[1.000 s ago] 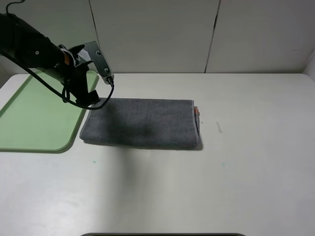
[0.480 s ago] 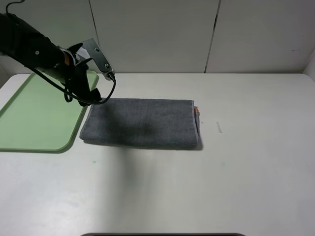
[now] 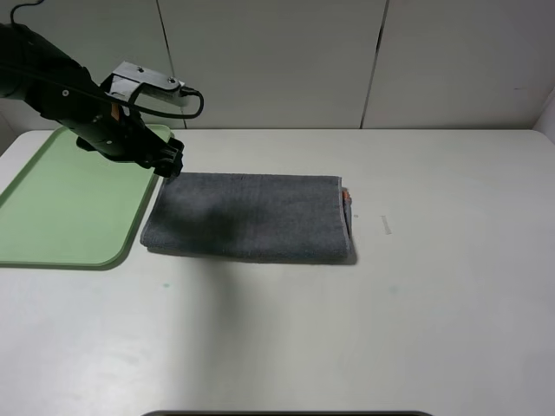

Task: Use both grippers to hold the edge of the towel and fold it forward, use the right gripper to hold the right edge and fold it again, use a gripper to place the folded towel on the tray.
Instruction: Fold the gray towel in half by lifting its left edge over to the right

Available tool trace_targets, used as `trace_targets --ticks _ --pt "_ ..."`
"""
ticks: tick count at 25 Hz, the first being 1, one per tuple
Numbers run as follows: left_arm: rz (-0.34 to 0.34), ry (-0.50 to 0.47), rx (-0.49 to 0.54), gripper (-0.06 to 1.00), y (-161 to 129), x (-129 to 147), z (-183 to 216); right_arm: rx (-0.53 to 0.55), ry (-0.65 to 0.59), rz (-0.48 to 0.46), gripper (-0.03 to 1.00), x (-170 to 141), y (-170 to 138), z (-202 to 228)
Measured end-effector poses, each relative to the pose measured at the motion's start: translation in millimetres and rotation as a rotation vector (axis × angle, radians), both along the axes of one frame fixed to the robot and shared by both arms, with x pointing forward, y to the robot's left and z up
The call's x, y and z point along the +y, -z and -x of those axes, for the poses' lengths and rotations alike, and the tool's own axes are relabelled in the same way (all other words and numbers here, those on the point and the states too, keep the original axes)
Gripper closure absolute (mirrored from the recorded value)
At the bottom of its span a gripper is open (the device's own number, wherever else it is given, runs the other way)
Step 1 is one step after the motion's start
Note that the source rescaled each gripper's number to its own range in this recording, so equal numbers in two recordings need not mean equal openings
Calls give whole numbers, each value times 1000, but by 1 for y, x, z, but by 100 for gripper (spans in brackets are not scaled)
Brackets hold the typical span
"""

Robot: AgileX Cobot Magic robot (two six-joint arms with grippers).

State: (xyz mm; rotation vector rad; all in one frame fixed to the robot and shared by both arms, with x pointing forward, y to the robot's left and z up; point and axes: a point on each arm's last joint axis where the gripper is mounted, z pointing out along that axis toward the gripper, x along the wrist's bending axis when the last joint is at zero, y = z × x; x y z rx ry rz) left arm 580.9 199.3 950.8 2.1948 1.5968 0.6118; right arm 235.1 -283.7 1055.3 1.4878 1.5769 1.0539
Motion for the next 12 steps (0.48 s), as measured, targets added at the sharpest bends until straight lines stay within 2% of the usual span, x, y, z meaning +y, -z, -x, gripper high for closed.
trace_targets --ticks 2,4,8,12 --pt "44 -81 22 -4 1 1 2 0 0 0 -3 0 0 0" --pt "76 -118 34 -4 3 0 3 0 0 0 -3 0 0 0" --pt "110 -121 33 -4 13 -5 -1 0 0 0 -3 0 0 0" --pt "107 -106 67 -4 37 -10 -5 0 0 0 -3 0 0 0"
